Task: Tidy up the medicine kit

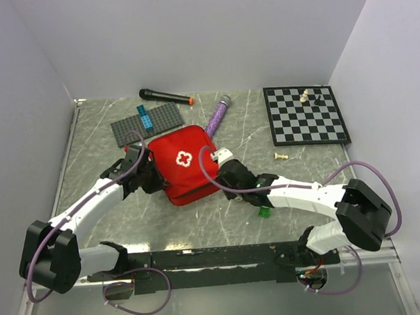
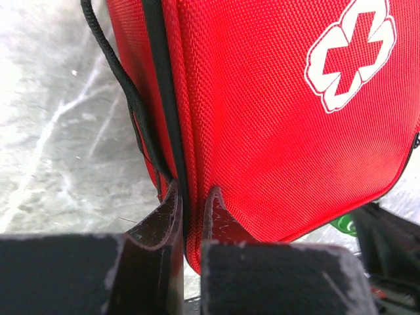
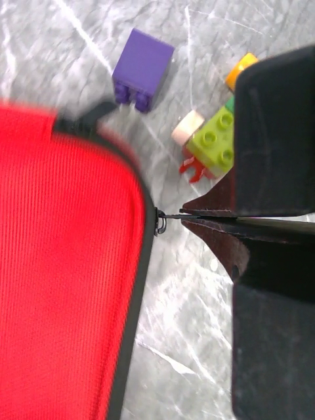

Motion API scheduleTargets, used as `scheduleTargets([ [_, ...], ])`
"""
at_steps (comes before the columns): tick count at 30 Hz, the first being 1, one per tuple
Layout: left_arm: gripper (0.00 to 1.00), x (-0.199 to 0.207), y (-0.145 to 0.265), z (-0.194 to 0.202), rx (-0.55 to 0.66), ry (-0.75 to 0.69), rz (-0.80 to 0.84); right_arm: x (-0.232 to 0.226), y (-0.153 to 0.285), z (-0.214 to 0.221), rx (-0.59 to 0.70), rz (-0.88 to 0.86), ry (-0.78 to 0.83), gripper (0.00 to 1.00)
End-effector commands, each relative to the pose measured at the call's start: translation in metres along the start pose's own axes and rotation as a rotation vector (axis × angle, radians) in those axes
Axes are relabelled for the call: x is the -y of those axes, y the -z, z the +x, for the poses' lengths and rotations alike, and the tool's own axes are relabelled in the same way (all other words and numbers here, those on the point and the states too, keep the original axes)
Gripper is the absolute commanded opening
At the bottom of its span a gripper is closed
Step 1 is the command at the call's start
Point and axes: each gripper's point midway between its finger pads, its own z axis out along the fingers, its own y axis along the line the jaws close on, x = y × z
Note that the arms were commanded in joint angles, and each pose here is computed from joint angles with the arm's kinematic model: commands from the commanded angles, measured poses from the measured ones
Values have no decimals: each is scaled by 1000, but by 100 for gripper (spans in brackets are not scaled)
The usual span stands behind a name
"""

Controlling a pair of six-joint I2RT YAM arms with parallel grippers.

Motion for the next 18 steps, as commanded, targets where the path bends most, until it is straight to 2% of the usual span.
scheduleTargets([
  [1,1,-77,4,-24,78,-90,-332,46,1,3,3,128,-155,0],
  [6,1,-87,8,-38,94,-145,-399,80,-9,-14,61,224,-289,0],
  [18,1,-86,-2,-34,62,-186,-375,111,-25,-65,162,369,-155,0],
])
